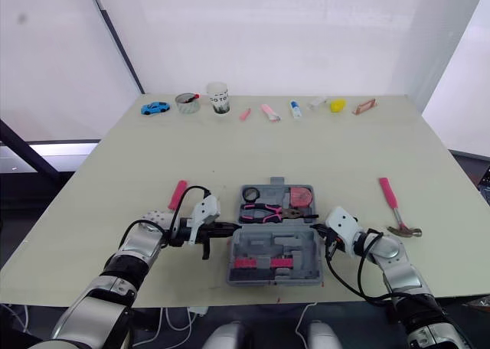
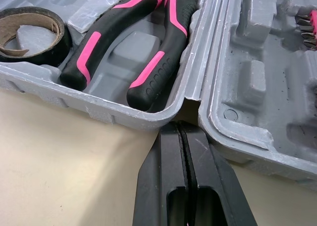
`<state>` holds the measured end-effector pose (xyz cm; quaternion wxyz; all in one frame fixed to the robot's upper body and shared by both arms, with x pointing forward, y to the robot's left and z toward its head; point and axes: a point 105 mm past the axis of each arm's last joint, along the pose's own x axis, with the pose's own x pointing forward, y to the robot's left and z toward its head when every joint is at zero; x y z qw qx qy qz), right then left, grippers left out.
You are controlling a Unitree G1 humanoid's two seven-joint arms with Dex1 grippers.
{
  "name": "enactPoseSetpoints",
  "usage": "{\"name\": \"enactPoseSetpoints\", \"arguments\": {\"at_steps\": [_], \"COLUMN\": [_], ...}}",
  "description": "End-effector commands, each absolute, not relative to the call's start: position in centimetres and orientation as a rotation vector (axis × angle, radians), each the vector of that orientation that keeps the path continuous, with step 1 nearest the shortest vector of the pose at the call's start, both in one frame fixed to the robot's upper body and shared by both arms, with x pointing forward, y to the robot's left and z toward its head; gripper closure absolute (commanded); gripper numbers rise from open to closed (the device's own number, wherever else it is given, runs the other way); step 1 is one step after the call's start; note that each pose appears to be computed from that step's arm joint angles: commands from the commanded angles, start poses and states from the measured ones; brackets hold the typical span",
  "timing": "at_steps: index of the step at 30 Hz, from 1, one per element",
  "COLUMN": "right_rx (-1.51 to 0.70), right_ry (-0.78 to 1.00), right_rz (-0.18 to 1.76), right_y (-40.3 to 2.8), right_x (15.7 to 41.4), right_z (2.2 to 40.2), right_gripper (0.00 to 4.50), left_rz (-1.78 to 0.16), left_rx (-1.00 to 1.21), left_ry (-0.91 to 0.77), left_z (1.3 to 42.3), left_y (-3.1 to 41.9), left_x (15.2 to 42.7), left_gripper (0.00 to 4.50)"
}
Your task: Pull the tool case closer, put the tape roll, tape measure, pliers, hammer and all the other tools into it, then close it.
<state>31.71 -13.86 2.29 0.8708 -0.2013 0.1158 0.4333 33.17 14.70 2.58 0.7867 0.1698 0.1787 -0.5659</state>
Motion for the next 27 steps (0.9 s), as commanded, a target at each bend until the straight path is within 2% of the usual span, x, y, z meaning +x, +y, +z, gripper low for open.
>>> {"name": "enactPoseSetpoints", "arguments": {"at_steps": [1, 7, 12, 21, 27], "right_rx": [-0.425, -0.421, -0.398, -0.448, -0.45], "right_ry": [0.126, 0.139, 0.223, 0.221, 0.197], "right_rz": [0.95, 0.964, 0.998, 0.896, 0.892], "right_y": [-12.0, -11.8, -12.4, -14.3, -13.9], "right_x": [32.0, 31.8, 30.6, 31.5, 31.9], "right_z": [4.5, 4.3, 3.0, 3.1, 3.4], "right_gripper": [4.45, 4.45, 4.45, 4.45, 4.45], "left_rz": [-1.228, -1.223, -1.223, -1.221, -1.219], "left_rx": [0.37, 0.371, 0.372, 0.374, 0.371], "left_ry": [0.391, 0.395, 0.397, 0.393, 0.396], "left_z": [2.0, 2.0, 1.9, 2.0, 2.0], "left_y": [14.0, 14.3, 14.3, 14.4, 14.5], "left_x": [33.0, 33.0, 32.9, 32.8, 32.7], "left_gripper": [4.5, 4.5, 4.5, 4.5, 4.5]}}
